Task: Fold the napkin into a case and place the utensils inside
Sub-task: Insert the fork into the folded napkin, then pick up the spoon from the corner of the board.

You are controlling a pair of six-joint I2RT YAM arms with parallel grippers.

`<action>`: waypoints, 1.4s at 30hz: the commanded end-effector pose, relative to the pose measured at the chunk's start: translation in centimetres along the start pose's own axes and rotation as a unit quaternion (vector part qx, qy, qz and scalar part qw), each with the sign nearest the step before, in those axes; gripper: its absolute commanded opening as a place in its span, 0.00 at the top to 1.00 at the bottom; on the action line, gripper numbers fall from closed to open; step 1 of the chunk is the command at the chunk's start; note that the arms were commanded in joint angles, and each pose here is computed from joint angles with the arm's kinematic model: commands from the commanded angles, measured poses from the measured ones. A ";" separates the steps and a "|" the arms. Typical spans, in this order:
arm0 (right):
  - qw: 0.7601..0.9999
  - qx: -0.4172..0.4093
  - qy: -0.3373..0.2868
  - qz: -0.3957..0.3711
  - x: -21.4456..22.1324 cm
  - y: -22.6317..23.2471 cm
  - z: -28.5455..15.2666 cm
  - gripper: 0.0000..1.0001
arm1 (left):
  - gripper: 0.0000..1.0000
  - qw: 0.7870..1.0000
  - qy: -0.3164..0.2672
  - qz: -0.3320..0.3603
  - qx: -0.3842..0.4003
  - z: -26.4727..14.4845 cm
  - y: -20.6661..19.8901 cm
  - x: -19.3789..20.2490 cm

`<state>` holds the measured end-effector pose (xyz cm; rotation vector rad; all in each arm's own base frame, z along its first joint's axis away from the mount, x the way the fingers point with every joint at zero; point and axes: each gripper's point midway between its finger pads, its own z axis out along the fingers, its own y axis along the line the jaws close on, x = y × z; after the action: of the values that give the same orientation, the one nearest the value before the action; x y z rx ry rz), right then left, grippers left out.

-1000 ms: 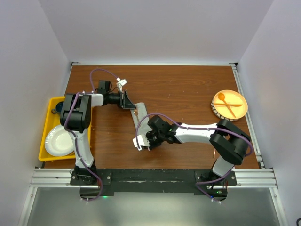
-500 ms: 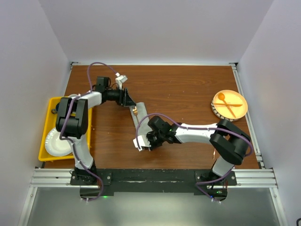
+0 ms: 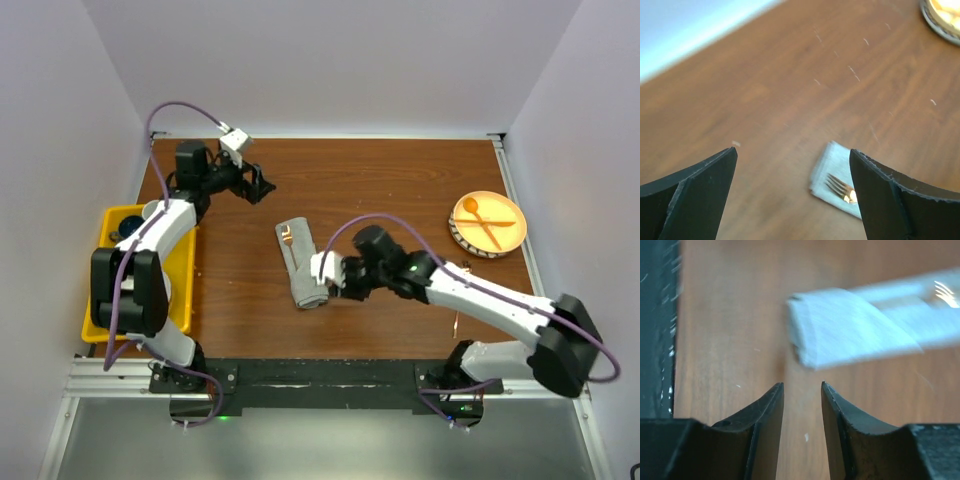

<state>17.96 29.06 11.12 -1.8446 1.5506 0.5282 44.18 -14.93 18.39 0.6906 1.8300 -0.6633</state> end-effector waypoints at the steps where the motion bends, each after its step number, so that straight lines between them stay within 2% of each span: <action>1: 0.936 0.222 0.012 0.271 2.7 -6.9 -8.0 0.56 | 0.00 0.989 -0.104 0.065 -0.078 -2.6 2.3 -6.3; 2: 0.914 0.261 0.020 0.311 4.2 -8.0 -9.4 0.49 | 0.00 0.987 -0.117 0.048 -0.096 -2.9 2.6 -6.8; 3: 0.891 0.292 0.042 0.346 6.2 -8.4 -10.8 0.48 | 0.00 0.985 -0.132 0.051 -0.102 -3.1 2.7 -7.4; 4: 0.857 0.331 0.052 0.393 8.1 -9.4 -12.7 0.46 | 0.00 0.984 -0.140 0.050 -0.103 -3.3 2.6 -7.9; 5: 0.836 0.355 0.063 0.413 9.3 -9.6 -13.9 0.44 | 0.00 0.983 -0.147 0.037 -0.099 -3.4 2.4 -8.2; 6: 0.799 0.390 0.095 0.448 11.6 -9.4 -15.6 0.43 | 0.00 0.982 -0.157 0.037 -0.096 -3.5 2.2 -8.7; 7: 0.783 0.407 0.107 0.458 12.4 -9.4 -16.5 0.41 | 0.00 0.981 -0.164 0.032 -0.094 -3.5 2.1 -8.9; 9: 0.731 0.433 0.130 0.511 14.5 -8.5 -18.0 0.39 | 0.00 0.981 -0.174 0.018 -0.086 -3.6 1.7 -9.4; 10: 0.716 0.445 0.133 0.522 15.0 -8.5 -18.8 0.37 | 0.00 0.981 -0.176 0.015 -0.083 -3.5 1.6 -9.6; 12: 0.686 0.466 0.132 0.543 16.5 -8.9 -20.4 0.44 | 0.00 0.982 -0.173 0.007 -0.075 -3.2 1.6 -9.5; 14: 0.686 0.447 0.146 0.555 17.5 -9.1 -20.5 0.49 | 0.00 0.985 -0.166 0.022 -0.047 -3.0 0.8 -9.6; 15: 0.703 0.429 0.173 0.540 18.6 -9.1 -21.1 0.48 | 0.00 0.986 -0.159 0.024 -0.035 -2.8 0.6 -9.2; 16: 0.722 0.399 0.164 0.541 18.1 -9.4 -20.7 0.46 | 0.00 0.987 -0.154 0.030 -0.016 -2.7 0.0 -9.1; 17: 0.730 0.363 0.169 0.554 18.3 -8.6 -20.6 0.45 | 0.00 0.988 -0.152 0.041 -0.009 -2.7 -0.1 -9.2; 18: 0.750 0.323 0.182 0.547 19.9 -8.3 -20.9 0.46 | 0.00 0.988 -0.149 0.046 0.000 -2.7 -0.3 -9.0; 20: 0.785 0.288 0.162 0.525 20.0 -8.6 -21.3 0.44 | 0.00 0.988 -0.141 0.057 0.026 -2.6 -1.1 -8.7; 22: 0.816 0.256 0.177 0.488 21.7 -8.6 -22.0 0.41 | 0.00 0.988 -0.137 0.058 0.044 -2.5 -1.5 -8.5; 23: 0.830 0.205 0.181 0.487 21.5 -7.2 -21.5 0.42 | 0.00 0.988 -0.135 0.057 0.050 -2.5 -1.7 -8.4; 24: 0.846 0.188 0.187 0.462 22.4 -7.3 -22.1 0.44 | 0.00 0.988 -0.133 0.055 0.053 -2.3 -1.7 -8.3; 26: 0.864 0.130 0.184 0.450 23.0 -7.2 -22.0 0.46 | 0.00 0.988 -0.129 0.045 0.067 -2.1 -1.9 -8.3; 27: 0.885 0.107 0.188 0.412 23.6 -7.5 -22.1 0.47 | 0.00 0.989 -0.124 0.040 0.071 -1.9 -1.8 -8.0; 29: 0.901 0.051 0.194 0.386 24.0 -7.3 -21.8 0.47 | 0.00 0.989 -0.121 0.034 0.083 -1.7 -2.0 -7.9; 30: 0.916 0.044 0.196 0.348 24.3 -8.2 -22.2 0.48 | 0.00 0.989 -0.118 0.028 0.086 -1.4 -1.9 -7.7; 35: 0.929 -0.049 0.216 0.297 27.2 -8.3 -21.0 0.55 | 0.00 0.988 -0.118 0.016 0.101 -1.0 -1.9 -7.9; 42: 0.930 -0.095 0.246 0.256 29.9 -8.2 -20.3 0.58 | 0.00 0.987 -0.114 0.012 0.109 -0.7 -1.8 -7.8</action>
<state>29.96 -5.03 6.31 -1.5916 2.5297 0.4948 44.53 -16.94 24.06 0.7206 1.6024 -0.8907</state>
